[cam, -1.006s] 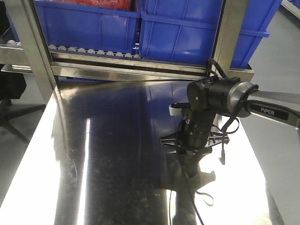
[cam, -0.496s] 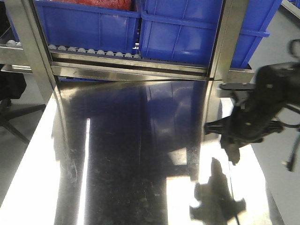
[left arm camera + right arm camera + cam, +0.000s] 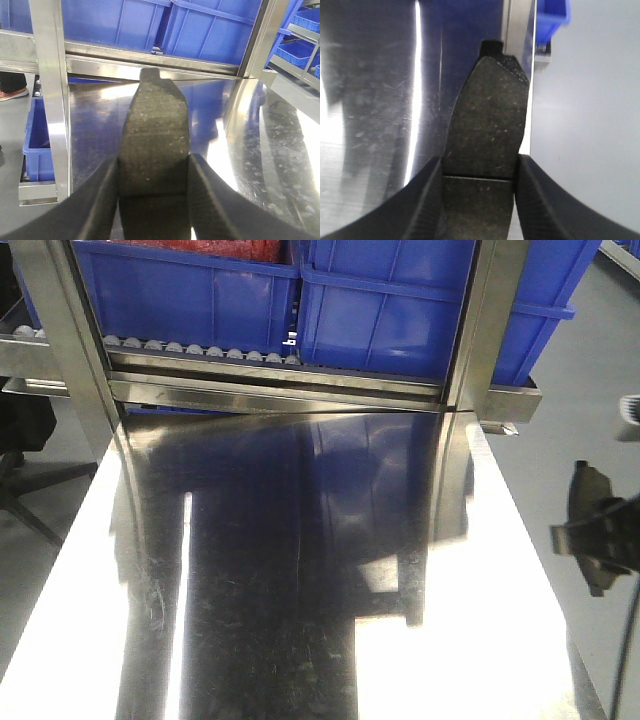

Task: Move and align brake pads A on conveyor
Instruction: 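Lift the grasped brake pad off the table with the right gripper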

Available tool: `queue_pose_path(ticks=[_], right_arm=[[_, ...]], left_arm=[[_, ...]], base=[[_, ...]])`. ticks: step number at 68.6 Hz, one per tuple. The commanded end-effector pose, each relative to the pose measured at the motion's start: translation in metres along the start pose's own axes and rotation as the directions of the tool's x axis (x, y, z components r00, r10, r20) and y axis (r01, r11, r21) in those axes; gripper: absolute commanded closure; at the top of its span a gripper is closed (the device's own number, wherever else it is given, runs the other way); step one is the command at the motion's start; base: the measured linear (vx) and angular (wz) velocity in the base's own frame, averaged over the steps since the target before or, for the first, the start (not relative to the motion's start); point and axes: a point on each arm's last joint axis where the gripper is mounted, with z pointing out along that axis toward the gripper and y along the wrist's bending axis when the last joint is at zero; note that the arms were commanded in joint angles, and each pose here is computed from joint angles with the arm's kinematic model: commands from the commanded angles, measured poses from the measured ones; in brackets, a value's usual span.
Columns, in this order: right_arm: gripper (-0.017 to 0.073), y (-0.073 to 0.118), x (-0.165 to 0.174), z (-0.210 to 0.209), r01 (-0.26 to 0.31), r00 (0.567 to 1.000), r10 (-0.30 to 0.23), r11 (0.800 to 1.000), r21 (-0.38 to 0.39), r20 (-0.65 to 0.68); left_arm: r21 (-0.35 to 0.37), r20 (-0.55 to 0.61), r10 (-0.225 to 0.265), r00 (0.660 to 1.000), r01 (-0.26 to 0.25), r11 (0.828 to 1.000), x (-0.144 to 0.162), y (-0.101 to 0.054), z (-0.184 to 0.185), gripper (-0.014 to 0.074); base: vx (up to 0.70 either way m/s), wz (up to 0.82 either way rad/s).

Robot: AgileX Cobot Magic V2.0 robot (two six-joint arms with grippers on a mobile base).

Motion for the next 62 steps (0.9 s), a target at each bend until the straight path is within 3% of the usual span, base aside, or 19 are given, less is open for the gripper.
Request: queue_pose_path(ticks=[1, 15, 26, 38, 62], right_arm=[[0.0561, -0.001, 0.0, -0.03, 0.016, 0.981, -0.016, 1.0, 0.003, 0.195], [0.0561, 0.0, 0.04, -0.07, 0.061, 0.914, -0.058, 0.998, 0.006, 0.402], [0.0561, 0.003, 0.072, -0.097, 0.116, 0.822, -0.088, 0.993, -0.013, 0.563], [0.0561, 0.004, 0.098, -0.114, 0.134, 0.729, -0.092, 0.991, -0.01, 0.678], [0.0561, 0.002, 0.117, -0.113, 0.148, 0.713, -0.125, 0.989, 0.026, 0.69]], left_arm=[[0.031, 0.102, 0.002, 0.995, -0.005, 0.999, -0.015, -0.004, -0.003, 0.06], [0.031, 0.102, 0.002, 0.995, -0.005, 0.999, -0.015, -0.004, -0.003, 0.06], [0.031, 0.102, 0.002, 0.995, -0.005, 0.999, -0.015, -0.004, -0.003, 0.06], [0.031, 0.102, 0.002, 0.995, -0.005, 0.999, -0.015, -0.004, -0.003, 0.06], [0.031, 0.102, 0.002, 0.995, -0.005, 0.999, -0.015, -0.004, -0.003, 0.06]], base=[[0.0, 0.0], [0.0, 0.0], [0.0, 0.0], [0.0, 0.0], [0.0, 0.0]])
